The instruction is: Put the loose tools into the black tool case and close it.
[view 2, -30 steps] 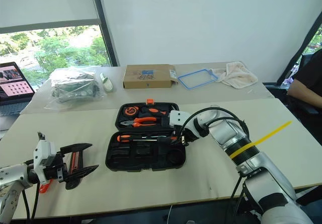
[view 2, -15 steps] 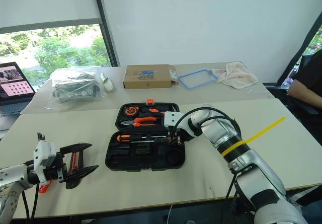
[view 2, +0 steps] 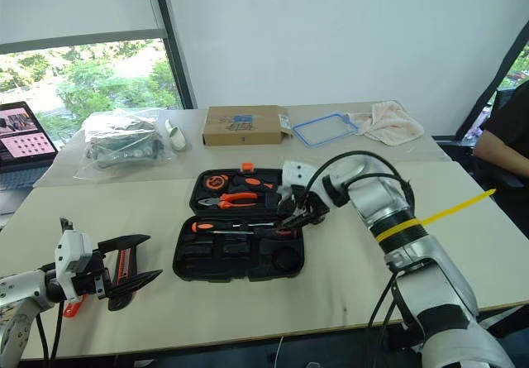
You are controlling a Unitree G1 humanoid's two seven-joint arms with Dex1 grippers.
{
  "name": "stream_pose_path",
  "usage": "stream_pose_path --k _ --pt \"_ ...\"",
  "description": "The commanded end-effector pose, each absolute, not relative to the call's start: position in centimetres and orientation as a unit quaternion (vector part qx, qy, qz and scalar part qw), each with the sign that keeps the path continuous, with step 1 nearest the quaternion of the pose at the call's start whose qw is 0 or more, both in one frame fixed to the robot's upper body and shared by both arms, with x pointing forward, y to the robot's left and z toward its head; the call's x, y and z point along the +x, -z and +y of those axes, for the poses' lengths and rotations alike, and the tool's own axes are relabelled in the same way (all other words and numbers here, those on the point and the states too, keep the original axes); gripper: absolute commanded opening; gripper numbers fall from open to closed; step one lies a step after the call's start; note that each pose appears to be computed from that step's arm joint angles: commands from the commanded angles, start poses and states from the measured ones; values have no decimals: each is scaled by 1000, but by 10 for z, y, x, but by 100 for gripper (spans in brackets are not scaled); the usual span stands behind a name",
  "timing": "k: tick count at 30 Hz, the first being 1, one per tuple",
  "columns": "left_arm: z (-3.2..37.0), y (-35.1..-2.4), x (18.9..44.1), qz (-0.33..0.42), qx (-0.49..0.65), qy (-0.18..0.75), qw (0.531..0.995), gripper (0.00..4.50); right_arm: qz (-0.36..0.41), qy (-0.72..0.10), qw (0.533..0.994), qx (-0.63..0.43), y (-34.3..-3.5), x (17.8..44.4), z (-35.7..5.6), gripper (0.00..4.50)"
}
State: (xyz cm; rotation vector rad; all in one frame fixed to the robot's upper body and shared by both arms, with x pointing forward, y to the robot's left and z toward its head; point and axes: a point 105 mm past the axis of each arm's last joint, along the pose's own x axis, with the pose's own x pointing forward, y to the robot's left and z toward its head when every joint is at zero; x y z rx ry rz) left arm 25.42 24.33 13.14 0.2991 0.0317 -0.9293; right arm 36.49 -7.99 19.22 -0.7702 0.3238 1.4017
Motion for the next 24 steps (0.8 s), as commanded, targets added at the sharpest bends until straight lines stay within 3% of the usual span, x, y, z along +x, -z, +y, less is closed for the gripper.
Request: stream_pose_path --k 1,4,6,24 --pt "245 -139 254 4 154 441 884 450 123 -629 689 -339 -188 366 -69 152" --pt "245 -139 254 5 154 441 884 450 120 -625 693 -337 -176 369 -57 43" --pt "245 -139 254 6 155 440 884 450 125 -624 692 -340 -167 370 -53 7" --pt "255 -137 249 16 162 408 898 450 180 -630 670 -350 -113 366 -36 7"
